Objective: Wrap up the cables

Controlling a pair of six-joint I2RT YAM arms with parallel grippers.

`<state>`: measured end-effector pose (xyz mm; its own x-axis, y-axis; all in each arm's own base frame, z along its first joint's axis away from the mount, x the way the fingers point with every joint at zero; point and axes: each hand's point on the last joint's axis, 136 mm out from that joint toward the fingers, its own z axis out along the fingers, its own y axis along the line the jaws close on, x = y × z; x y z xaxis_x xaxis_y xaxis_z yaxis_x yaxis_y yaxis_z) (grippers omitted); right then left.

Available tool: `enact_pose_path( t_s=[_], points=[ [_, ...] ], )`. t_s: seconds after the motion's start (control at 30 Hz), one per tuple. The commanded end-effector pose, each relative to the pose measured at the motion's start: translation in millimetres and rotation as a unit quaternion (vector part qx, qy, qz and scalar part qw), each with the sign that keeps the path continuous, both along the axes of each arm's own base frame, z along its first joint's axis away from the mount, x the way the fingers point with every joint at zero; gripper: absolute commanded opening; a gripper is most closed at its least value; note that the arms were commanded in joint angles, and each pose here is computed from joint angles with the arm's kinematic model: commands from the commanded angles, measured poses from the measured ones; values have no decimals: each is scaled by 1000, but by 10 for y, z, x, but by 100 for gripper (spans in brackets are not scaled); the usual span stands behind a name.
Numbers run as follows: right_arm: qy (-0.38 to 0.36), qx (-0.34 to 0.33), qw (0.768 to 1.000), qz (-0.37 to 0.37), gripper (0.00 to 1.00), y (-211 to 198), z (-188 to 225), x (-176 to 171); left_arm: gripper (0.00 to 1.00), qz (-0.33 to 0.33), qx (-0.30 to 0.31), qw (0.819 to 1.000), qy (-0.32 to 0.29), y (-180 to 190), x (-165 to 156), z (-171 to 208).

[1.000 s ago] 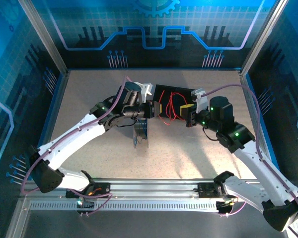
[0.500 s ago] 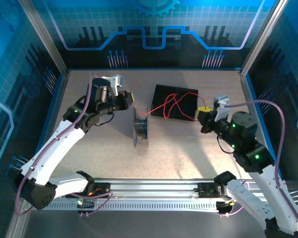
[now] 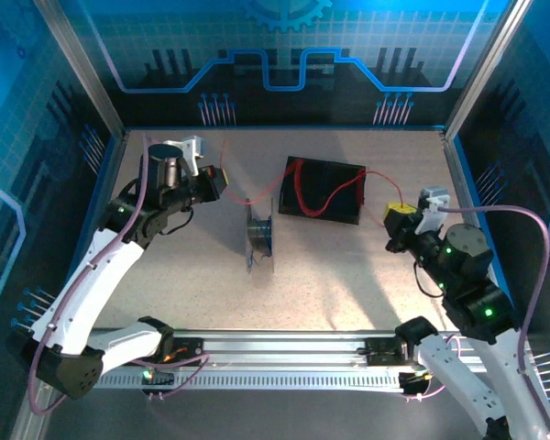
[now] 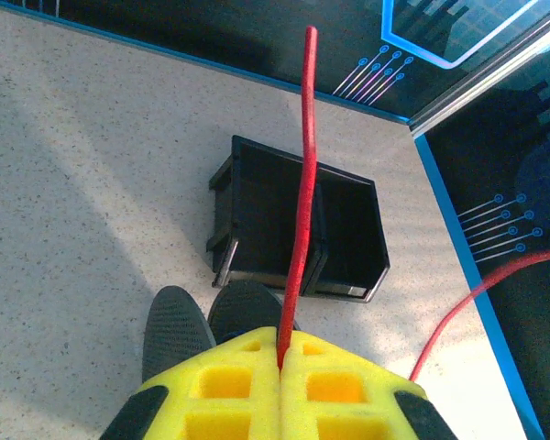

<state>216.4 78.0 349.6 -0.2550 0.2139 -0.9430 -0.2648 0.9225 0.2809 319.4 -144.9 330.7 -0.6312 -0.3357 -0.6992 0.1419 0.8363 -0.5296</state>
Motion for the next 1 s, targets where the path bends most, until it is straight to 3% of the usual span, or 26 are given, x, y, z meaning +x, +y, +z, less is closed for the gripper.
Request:
enact_pose_path(
  t_s=[0.0, 0.17, 0.3, 0.47, 0.6, 0.73, 0.83, 0.97],
  points=[
    [-10, 4, 997, -83, 0, -319, 78, -29, 0, 15, 30, 999, -2, 159, -40, -21],
    [-7, 4, 997, -83, 0, -320, 70, -29, 0, 10, 26, 1000, -5, 149, -54, 14],
    [25, -21, 990, -139, 0, -510, -55, 9, 0, 17, 33, 999, -8, 194, -65, 32],
    [106, -92, 953, -269, 0, -960, -340, 7, 0, 20, 35, 999, -14, 228, -101, 83],
    [150, -146, 927, -310, 0, -1090, -549, 78, 0, 23, 37, 999, -9, 238, -98, 56],
    [171, -174, 914, -325, 0, -1139, -687, 131, 0, 68, 54, 996, -20, 407, -86, 38],
    [193, -183, 909, -322, 0, -1140, -826, 197, 0, 84, 12, 996, -39, 376, -65, 47],
    [222, -168, 910, -308, 0, -1095, -1108, 285, 0, 87, -44, 990, -102, 26, -62, 115]
  ],
)
